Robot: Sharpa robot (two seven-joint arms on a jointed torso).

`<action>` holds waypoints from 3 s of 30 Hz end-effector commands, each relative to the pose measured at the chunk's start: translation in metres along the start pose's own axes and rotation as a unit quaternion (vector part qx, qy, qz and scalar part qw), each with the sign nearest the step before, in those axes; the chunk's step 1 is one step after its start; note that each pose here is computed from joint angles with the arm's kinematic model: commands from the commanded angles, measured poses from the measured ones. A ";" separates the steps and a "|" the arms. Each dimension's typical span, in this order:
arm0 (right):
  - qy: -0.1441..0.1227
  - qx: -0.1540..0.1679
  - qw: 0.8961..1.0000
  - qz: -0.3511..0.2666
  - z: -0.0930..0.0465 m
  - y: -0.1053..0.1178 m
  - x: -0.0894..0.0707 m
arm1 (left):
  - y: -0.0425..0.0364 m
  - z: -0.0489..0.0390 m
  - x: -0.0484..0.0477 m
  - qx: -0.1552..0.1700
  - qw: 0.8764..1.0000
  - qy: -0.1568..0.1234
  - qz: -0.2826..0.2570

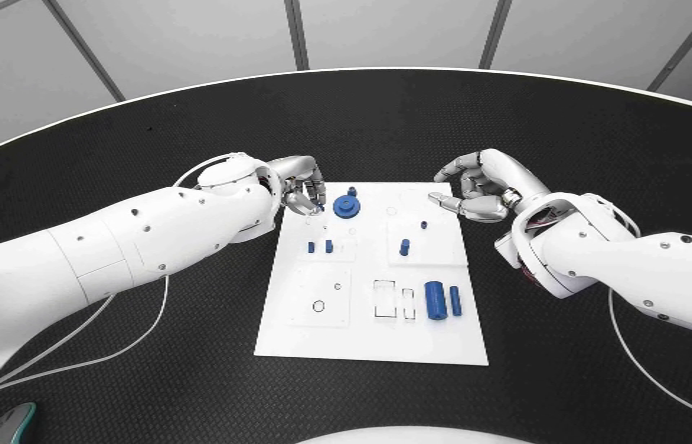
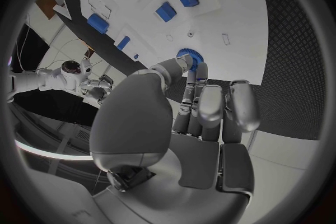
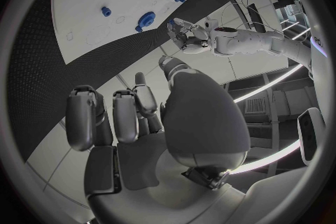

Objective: Assemble the parts on the task board

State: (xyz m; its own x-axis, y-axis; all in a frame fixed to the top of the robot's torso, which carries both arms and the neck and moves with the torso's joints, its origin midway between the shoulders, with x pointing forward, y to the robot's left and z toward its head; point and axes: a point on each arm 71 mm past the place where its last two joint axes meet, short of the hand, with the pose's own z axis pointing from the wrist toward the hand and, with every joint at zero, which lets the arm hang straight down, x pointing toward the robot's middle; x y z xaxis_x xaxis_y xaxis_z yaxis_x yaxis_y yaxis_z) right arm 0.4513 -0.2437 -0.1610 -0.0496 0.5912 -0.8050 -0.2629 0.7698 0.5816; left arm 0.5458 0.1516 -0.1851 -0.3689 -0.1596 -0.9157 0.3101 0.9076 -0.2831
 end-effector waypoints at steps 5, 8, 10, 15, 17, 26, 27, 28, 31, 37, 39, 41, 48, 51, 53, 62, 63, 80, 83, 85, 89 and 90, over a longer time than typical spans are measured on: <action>0.000 0.000 1.000 0.000 0.000 0.000 0.000 | 0.0008 -0.0003 0.0005 -0.001 1.000 0.004 0.001; 0.000 -0.001 1.000 0.000 0.000 0.001 0.000 | 0.0001 0.0006 0.0012 0.000 1.000 0.006 0.001; 0.000 -0.001 1.000 0.000 0.000 0.001 0.000 | -0.0006 0.0016 0.0019 0.000 1.000 0.008 0.001; 0.000 -0.001 1.000 0.001 0.000 0.001 0.000 | -0.0017 0.0037 0.0051 0.001 1.000 0.012 0.001; 0.000 -0.002 1.000 0.001 0.000 0.001 0.000 | -0.0017 0.0044 0.0064 0.000 1.000 0.015 0.001; 0.000 -0.001 1.000 0.001 -0.001 0.001 0.000 | 0.0012 0.0058 0.0107 -0.005 1.000 0.024 0.002; 0.000 -0.001 1.000 0.001 -0.001 0.001 0.000 | 0.0014 0.0058 0.0109 -0.005 1.000 0.024 0.002; 0.000 -0.001 1.000 0.001 -0.001 0.001 0.000 | 0.0016 0.0058 0.0110 -0.005 1.000 0.025 0.002; 0.000 -0.001 1.000 0.001 -0.001 0.001 0.000 | 0.0016 0.0058 0.0114 -0.005 1.000 0.026 0.002; 0.000 -0.001 1.000 0.001 -0.001 0.001 0.000 | 0.0009 0.0061 0.0124 -0.004 1.000 0.030 0.003; 0.000 -0.001 1.000 0.001 -0.001 0.001 0.000 | 0.0008 0.0062 0.0129 -0.004 0.999 0.033 0.004; 0.000 -0.001 1.000 0.001 -0.001 0.001 0.000 | 0.0008 0.0064 0.0136 -0.005 0.999 0.036 0.005; 0.000 -0.001 1.000 0.001 -0.001 0.001 0.000 | 0.0010 0.0070 0.0157 -0.006 0.999 0.043 0.008; 0.000 -0.001 1.000 0.001 -0.001 0.001 0.000 | 0.0005 0.0073 0.0165 -0.005 0.999 0.045 0.008; 0.000 -0.002 1.000 0.002 -0.001 0.002 0.000 | -0.0001 0.0074 0.0172 -0.004 0.999 0.047 0.009; 0.000 -0.001 1.000 0.002 -0.002 0.002 0.000 | -0.0018 0.0077 0.0192 -0.001 0.999 0.052 0.010; 0.000 -0.001 1.000 0.002 -0.002 0.002 0.000 | -0.0017 0.0077 0.0193 -0.001 0.999 0.053 0.010; 0.000 -0.001 1.000 0.002 -0.002 0.001 0.000 | -0.0003 0.0078 0.0207 -0.005 0.998 0.061 0.012; 0.001 -0.001 1.000 0.002 -0.002 0.001 0.000 | 0.0001 0.0079 0.0206 -0.004 0.998 0.060 0.011; 0.001 -0.001 1.000 0.001 -0.001 0.001 0.000 | -0.0003 0.0081 0.0207 -0.003 0.998 0.060 0.011; 0.001 -0.002 1.000 0.002 -0.001 0.002 0.000 | -0.0024 0.0086 0.0218 0.000 0.998 0.060 0.011; 0.001 -0.002 1.000 0.002 -0.001 0.002 0.000 | -0.0027 0.0087 0.0220 0.001 0.998 0.061 0.011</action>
State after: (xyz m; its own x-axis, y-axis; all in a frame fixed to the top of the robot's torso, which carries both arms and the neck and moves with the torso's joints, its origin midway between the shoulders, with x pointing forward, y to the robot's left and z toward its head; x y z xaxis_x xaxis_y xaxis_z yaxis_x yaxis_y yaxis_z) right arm 0.4496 -0.2424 -0.1604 -0.0521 0.5934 -0.8032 -0.2655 0.7672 0.5839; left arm 0.5445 0.1425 -0.2069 -0.4652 -0.0919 -0.8804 0.3195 0.9102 -0.2638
